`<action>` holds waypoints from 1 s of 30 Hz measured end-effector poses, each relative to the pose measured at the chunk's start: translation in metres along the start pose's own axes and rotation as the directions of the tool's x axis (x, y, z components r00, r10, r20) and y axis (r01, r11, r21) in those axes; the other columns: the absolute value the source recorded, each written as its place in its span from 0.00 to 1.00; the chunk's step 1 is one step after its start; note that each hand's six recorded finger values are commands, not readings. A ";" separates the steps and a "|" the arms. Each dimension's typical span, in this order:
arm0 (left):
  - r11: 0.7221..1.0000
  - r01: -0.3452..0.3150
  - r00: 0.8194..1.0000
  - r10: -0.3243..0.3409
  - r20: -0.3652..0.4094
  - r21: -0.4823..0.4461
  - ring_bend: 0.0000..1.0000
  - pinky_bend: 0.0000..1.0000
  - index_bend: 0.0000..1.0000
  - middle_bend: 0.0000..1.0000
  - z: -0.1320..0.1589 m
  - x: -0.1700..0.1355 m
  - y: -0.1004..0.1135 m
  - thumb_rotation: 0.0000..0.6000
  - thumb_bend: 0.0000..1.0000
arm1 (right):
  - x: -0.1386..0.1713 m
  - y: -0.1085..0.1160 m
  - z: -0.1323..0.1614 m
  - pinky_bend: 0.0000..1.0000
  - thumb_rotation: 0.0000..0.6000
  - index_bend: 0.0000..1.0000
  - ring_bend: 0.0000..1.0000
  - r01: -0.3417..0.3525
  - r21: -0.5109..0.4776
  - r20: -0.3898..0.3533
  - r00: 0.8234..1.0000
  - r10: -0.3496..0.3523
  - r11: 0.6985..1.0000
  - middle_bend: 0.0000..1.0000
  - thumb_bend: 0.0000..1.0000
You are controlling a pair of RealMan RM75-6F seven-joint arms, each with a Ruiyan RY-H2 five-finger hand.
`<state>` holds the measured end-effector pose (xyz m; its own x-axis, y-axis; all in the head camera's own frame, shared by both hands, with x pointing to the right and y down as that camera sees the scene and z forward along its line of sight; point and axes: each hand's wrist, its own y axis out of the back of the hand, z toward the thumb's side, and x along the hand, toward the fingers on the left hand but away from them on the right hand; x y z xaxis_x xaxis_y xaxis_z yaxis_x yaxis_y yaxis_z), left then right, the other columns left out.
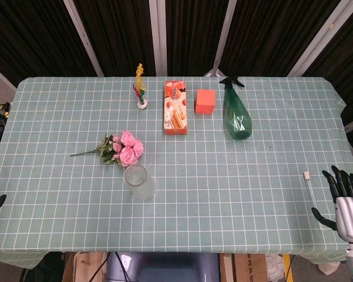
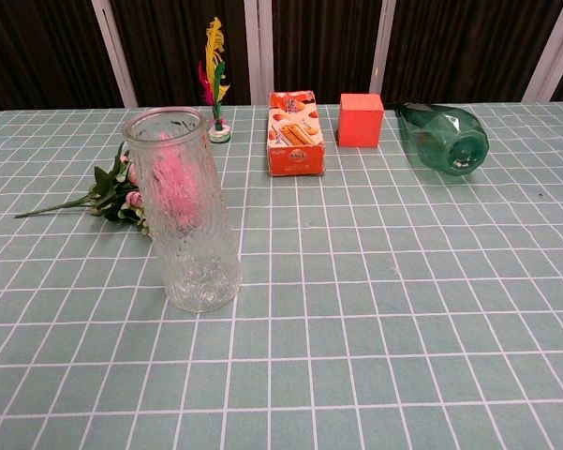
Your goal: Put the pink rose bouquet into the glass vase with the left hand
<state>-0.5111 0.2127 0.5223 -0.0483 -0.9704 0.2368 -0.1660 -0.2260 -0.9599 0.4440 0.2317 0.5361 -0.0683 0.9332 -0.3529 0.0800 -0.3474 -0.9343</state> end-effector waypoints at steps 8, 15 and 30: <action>1.000 -0.017 1.000 0.017 0.025 -0.007 0.00 0.00 0.13 0.01 0.005 -0.004 0.004 1.00 0.30 | 0.003 0.000 0.003 0.00 1.00 0.06 0.02 0.002 0.006 -0.015 1.000 -0.002 1.000 0.05 0.23; 1.000 -0.014 1.000 0.014 0.004 -0.012 0.00 0.00 0.12 0.01 0.000 -0.003 0.004 1.00 0.30 | 0.002 0.000 0.004 0.00 1.00 0.06 0.02 0.000 0.005 -0.016 1.000 0.000 1.000 0.05 0.23; 0.999 0.032 0.999 -0.032 -0.024 -0.007 0.00 0.00 0.09 0.00 -0.006 0.013 -0.007 1.00 0.20 | 0.003 0.002 -0.002 0.00 1.00 0.06 0.02 -0.010 -0.013 0.005 1.000 0.010 1.000 0.05 0.23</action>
<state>-0.5168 0.2018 0.5327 -0.0667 -0.9604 0.2707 -0.1743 -0.2559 -0.9509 0.4457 0.2339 0.5336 -0.0728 0.9291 -0.3627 0.0935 -0.3557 -0.9299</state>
